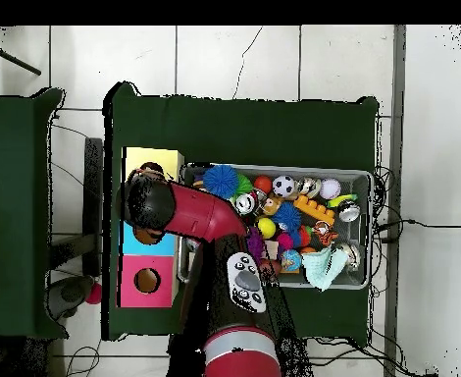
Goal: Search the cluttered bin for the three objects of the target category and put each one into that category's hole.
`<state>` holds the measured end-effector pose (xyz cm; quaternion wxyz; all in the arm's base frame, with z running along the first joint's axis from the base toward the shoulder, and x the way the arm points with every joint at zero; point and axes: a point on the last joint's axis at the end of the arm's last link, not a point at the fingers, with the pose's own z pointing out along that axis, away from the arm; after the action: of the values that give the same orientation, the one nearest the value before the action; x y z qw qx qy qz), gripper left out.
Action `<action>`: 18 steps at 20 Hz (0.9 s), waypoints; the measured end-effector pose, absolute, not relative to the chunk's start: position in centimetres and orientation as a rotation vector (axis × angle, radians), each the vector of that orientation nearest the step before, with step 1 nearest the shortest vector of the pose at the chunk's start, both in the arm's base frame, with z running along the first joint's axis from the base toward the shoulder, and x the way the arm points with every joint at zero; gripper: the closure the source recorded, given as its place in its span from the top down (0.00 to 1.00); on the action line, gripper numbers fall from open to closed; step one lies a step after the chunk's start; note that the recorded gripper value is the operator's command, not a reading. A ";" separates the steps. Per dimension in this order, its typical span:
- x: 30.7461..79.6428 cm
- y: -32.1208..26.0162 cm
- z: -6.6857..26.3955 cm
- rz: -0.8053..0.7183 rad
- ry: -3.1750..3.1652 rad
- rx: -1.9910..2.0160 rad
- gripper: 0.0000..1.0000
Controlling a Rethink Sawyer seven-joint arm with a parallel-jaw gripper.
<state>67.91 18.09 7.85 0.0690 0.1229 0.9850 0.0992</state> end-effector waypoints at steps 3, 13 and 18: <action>67.9 17.7 7.4 0.288 2.970 0.377 0.00; 68.2 17.6 6.4 0.307 2.970 0.392 0.00; 68.4 17.6 5.3 0.327 2.971 0.404 0.00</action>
<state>68.38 17.64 5.31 0.0626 0.1336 0.9831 0.1083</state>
